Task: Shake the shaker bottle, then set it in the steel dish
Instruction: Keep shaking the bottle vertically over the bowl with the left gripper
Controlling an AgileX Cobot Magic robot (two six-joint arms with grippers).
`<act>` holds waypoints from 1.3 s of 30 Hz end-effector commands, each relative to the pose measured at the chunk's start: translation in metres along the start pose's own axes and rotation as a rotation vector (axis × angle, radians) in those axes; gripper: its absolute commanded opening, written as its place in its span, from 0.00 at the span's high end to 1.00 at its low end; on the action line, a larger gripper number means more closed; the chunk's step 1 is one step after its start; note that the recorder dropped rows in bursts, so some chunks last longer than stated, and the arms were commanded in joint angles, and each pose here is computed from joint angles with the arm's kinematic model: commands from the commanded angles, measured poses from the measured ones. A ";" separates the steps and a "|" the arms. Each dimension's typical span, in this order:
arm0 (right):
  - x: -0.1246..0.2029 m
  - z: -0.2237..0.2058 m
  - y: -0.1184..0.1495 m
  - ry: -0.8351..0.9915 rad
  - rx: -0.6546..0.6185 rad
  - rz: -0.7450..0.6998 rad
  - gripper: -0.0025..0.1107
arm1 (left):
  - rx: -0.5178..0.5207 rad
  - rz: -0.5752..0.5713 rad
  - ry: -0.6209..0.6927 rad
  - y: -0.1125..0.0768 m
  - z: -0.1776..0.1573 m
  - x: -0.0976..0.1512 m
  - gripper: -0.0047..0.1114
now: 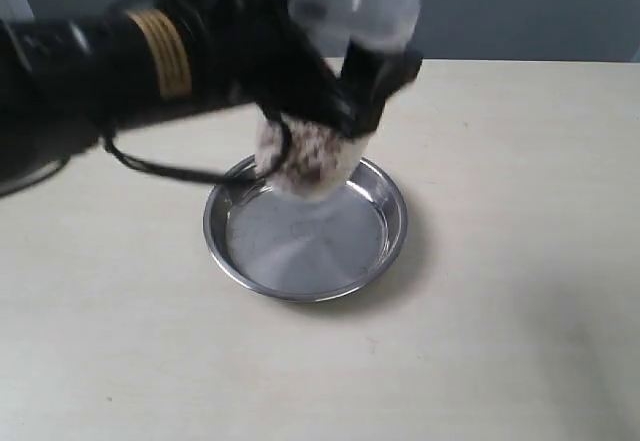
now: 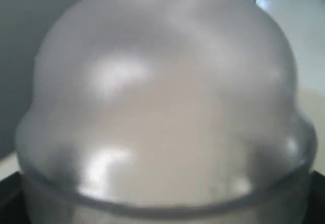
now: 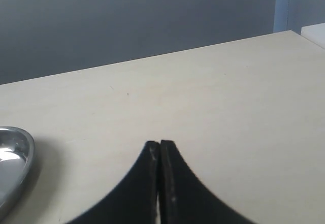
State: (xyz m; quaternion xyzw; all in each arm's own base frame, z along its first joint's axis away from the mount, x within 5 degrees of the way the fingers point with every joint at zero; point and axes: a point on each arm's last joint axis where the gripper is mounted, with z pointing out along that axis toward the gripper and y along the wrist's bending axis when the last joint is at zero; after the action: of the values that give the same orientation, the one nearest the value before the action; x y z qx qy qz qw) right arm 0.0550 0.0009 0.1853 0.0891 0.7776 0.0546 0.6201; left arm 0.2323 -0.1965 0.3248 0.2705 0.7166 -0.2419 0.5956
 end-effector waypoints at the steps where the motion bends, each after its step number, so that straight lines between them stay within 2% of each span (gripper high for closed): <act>1: -0.001 0.000 0.000 -0.012 0.003 -0.007 0.98 | -0.010 -0.064 0.256 0.001 0.022 0.082 0.96; 2: -0.001 0.000 0.000 -0.012 0.003 -0.007 0.98 | -0.007 -0.104 0.235 0.000 0.026 0.087 0.96; 3: -0.001 0.000 0.000 -0.012 0.003 -0.007 0.98 | 0.019 -0.108 0.160 -0.004 0.026 0.078 0.96; 5: -0.001 0.000 0.000 -0.012 0.003 -0.007 0.98 | 0.077 -0.093 -0.112 -0.010 0.013 0.024 0.96; 7: -0.001 0.000 0.000 -0.012 0.003 -0.007 0.98 | 0.081 -0.058 -0.244 -0.012 -0.003 -0.017 0.96; 8: -0.001 0.000 0.000 -0.012 0.003 -0.007 0.98 | 0.061 -0.042 -0.200 -0.010 -0.003 -0.015 0.96; 9: -0.001 0.000 0.000 -0.012 0.003 -0.007 0.98 | 0.034 -0.019 -0.067 -0.007 0.006 0.008 0.96; 10: -0.001 0.000 0.000 -0.012 0.003 -0.007 0.98 | -0.037 -0.069 0.195 0.008 0.026 0.072 0.96; 11: -0.001 0.000 0.000 -0.012 0.003 -0.007 0.98 | -0.072 -0.141 0.235 0.014 0.031 0.087 0.96; 12: -0.001 0.000 0.000 -0.012 0.003 -0.007 0.98 | -0.089 -0.180 0.228 0.018 0.033 0.088 0.96; 14: -0.001 0.000 0.000 -0.012 0.003 -0.007 0.98 | -0.047 -0.123 0.057 0.014 0.026 0.048 0.96; 16: -0.001 0.000 0.000 -0.012 0.003 -0.007 0.98 | 0.003 -0.002 -0.189 0.008 0.004 -0.017 0.96; 17: -0.001 0.000 0.000 -0.012 0.003 -0.007 0.98 | -0.008 0.012 -0.239 0.009 -0.002 -0.035 0.96; 18: -0.001 0.000 0.000 -0.012 0.003 -0.007 0.98 | -0.036 -0.031 -0.225 0.014 -0.005 -0.037 0.96; 19: -0.001 0.000 0.000 -0.013 0.004 -0.003 0.98 | -0.064 -0.074 -0.139 0.019 0.000 -0.020 0.96; 21: -0.001 0.000 0.000 -0.013 0.004 -0.003 0.98 | -0.099 -0.138 0.082 0.024 0.018 0.039 0.96; 22: -0.001 0.000 0.000 -0.013 0.004 -0.003 0.98 | -0.118 -0.205 0.147 0.026 0.023 0.062 0.96; 23: -0.001 0.000 0.000 -0.013 0.004 -0.003 0.98 | -0.121 -0.235 0.151 0.026 0.025 0.068 0.96; 25: -0.001 0.000 0.000 -0.013 0.004 -0.003 0.98 | -0.075 -0.185 0.010 0.021 0.016 0.041 0.96; 27: -0.001 0.000 0.000 -0.012 0.001 -0.004 0.98 | -0.020 -0.076 -0.214 0.014 -0.005 -0.013 0.96; 28: -0.001 0.000 0.000 -0.012 0.001 -0.004 0.98 | -0.020 -0.039 -0.252 0.013 -0.011 -0.026 0.96; 29: -0.001 0.000 0.000 -0.012 0.001 -0.004 0.98 | -0.038 -0.058 -0.222 0.015 -0.012 -0.026 0.96; 30: -0.001 0.000 0.000 -0.012 0.001 -0.004 0.98 | -0.061 -0.081 -0.118 0.018 -0.006 -0.008 0.96; 32: -0.001 0.000 0.000 -0.014 0.002 -0.004 0.98 | -0.095 -0.132 0.147 0.023 0.012 0.060 0.96; 33: -0.001 0.000 0.000 -0.013 0.002 -0.004 0.98 | -0.114 -0.202 0.223 0.024 0.017 0.087 0.96; 34: -0.001 0.000 0.000 -0.013 0.002 -0.004 0.98 | -0.121 -0.243 0.229 0.025 0.019 0.096 0.96; 35: -0.001 0.000 0.000 -0.013 0.002 -0.004 0.98 | -0.108 -0.254 0.191 0.023 0.018 0.093 0.96; 36: -0.001 0.000 0.000 -0.013 0.002 -0.004 0.98 | -0.069 -0.229 0.099 0.018 0.015 0.076 0.96; 38: -0.001 0.000 0.000 -0.013 0.002 -0.004 0.98 | 0.006 -0.131 -0.133 0.010 0.002 0.025 0.96; 39: -0.001 0.000 0.000 -0.013 0.002 -0.004 0.98 | 0.019 -0.043 -0.225 0.008 -0.007 -0.001 0.96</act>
State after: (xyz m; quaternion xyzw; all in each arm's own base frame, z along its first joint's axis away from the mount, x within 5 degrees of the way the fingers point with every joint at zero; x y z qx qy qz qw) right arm 0.0550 0.0009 0.1853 0.0891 0.7776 0.0546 0.6201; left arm 0.2430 -0.1831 0.2355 0.2093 0.8081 -0.2297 0.5004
